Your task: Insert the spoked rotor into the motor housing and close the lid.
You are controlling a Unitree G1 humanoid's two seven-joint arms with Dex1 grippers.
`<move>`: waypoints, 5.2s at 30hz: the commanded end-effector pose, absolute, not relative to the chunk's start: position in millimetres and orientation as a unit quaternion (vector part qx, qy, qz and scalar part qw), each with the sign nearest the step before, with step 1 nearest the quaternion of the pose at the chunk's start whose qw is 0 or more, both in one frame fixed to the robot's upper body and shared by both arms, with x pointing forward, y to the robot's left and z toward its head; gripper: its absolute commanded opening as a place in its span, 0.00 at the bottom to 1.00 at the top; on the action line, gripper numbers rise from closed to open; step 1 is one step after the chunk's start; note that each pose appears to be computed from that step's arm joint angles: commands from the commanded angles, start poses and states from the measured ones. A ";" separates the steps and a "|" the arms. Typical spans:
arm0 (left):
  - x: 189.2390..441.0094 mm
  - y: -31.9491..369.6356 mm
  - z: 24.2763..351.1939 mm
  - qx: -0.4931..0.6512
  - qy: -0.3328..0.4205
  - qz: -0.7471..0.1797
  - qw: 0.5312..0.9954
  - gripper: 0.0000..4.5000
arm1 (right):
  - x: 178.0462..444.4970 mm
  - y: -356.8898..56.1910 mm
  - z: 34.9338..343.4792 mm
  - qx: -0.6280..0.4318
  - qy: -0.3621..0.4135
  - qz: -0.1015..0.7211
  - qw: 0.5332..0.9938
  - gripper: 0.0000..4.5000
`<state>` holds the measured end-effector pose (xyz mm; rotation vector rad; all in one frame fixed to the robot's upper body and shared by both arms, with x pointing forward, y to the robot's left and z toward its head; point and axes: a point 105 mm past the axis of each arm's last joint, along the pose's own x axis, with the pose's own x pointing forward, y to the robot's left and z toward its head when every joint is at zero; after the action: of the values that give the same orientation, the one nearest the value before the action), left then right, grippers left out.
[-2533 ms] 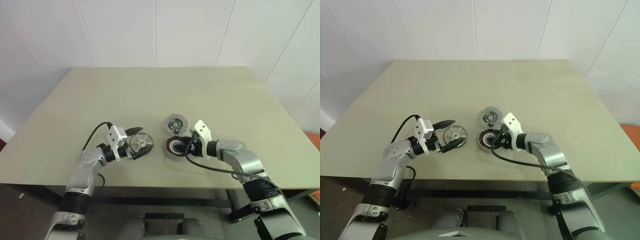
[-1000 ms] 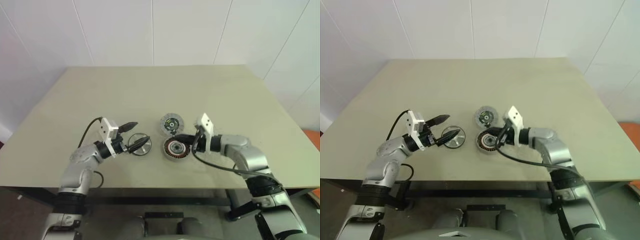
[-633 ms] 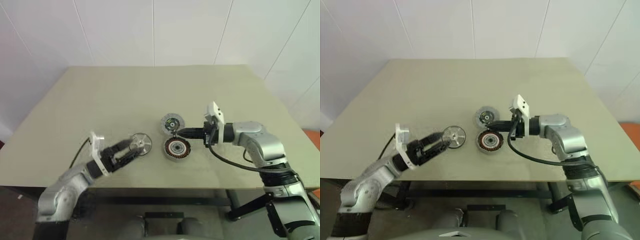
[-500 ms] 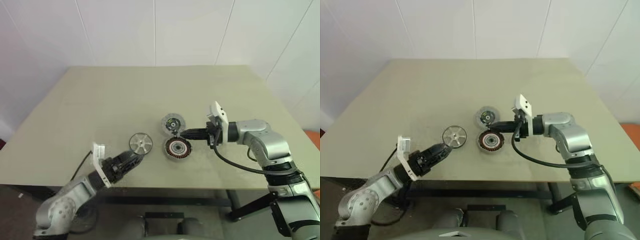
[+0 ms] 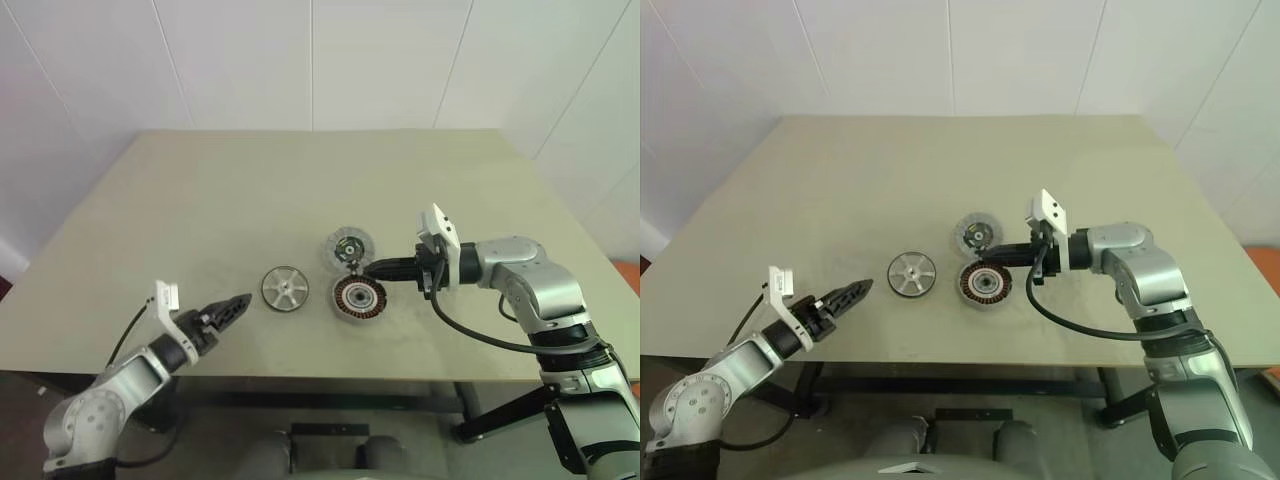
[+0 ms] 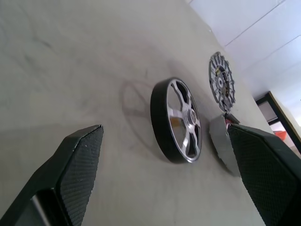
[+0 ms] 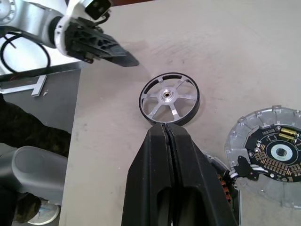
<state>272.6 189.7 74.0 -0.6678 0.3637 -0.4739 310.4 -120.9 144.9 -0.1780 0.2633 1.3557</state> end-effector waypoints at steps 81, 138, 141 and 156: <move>327.9 42.3 87.1 -0.578 0.342 -0.401 0.622 0.09 | 251.5 -221.8 111.1 0.072 0.194 0.483 0.851 0.00; 326.8 28.7 99.7 -0.476 0.364 -0.470 0.648 0.74 | 251.4 -223.3 103.4 0.074 0.198 0.466 0.859 0.00; 331.1 37.4 111.1 -0.442 0.361 -0.480 0.666 0.74 | 252.5 -223.1 102.7 0.072 0.199 0.466 0.859 0.00; 341.0 48.4 162.0 -0.149 0.214 -0.592 0.763 0.74 | 256.4 -222.2 97.9 0.073 0.198 0.465 0.860 0.00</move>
<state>341.3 55.5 146.8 -0.4322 0.6019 -1.2234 253.1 -224.7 90.3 0.1671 0.4567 0.9608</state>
